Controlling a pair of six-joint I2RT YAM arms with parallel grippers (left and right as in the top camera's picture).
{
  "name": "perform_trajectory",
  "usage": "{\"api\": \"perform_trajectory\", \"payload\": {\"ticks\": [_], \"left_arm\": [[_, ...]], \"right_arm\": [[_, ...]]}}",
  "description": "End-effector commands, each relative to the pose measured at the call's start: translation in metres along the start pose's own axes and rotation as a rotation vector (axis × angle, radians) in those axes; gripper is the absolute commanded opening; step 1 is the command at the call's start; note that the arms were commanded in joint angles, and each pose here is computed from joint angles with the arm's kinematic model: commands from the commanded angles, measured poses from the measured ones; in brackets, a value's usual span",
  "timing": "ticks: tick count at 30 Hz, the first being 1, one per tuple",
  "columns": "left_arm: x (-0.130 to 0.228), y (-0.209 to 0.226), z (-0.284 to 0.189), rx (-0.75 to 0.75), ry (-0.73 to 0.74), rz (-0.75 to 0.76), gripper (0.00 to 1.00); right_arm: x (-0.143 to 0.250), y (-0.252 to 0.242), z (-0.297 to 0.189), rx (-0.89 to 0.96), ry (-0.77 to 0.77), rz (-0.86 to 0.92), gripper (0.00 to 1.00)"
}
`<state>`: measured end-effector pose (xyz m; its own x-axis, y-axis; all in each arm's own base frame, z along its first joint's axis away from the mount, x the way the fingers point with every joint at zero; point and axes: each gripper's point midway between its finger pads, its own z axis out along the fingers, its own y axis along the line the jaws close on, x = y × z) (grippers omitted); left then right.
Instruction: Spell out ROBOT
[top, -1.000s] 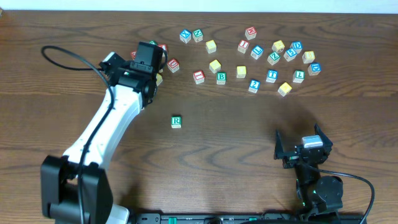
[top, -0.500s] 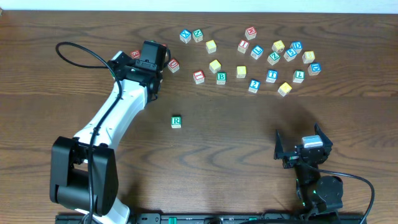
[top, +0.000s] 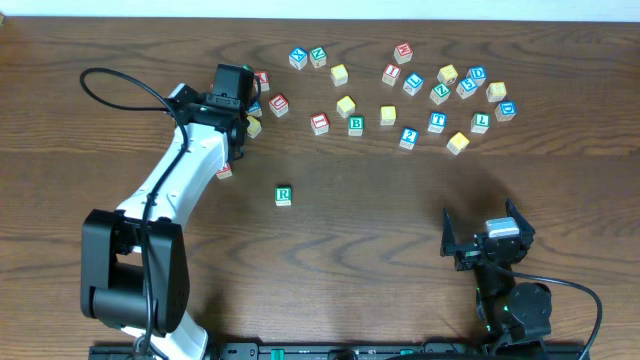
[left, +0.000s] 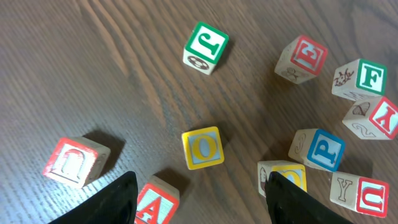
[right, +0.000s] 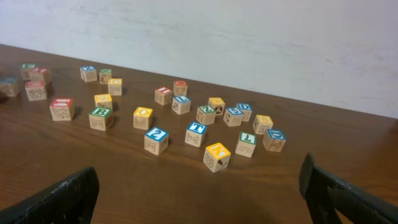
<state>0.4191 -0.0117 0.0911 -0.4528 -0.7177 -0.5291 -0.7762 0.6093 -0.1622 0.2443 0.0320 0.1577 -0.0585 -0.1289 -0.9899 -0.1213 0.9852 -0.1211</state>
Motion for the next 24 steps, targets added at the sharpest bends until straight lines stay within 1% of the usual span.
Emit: {"api": "perform_trajectory", "payload": {"ticks": [1, 10, 18, 24], "left_arm": [[-0.005, -0.008, 0.0, 0.016, -0.007, 0.005, 0.64], [-0.007, -0.014, 0.003, 0.035, -0.019, 0.002, 0.65], [0.01, -0.012, 0.026, 0.0, 0.023, 0.025, 0.64], [0.008, -0.019, 0.027, 0.028, 0.015, 0.013, 0.64]], "right_arm": [[0.001, -0.002, 0.0, 0.006, 0.0, -0.01, 0.99], [0.001, -0.002, 0.0, 0.006, 0.0, -0.01, 0.99], [0.001, -0.002, 0.0, 0.006, 0.0, -0.01, 0.99], [0.002, -0.002, 0.0, 0.006, 0.003, -0.01, 0.99]]}}
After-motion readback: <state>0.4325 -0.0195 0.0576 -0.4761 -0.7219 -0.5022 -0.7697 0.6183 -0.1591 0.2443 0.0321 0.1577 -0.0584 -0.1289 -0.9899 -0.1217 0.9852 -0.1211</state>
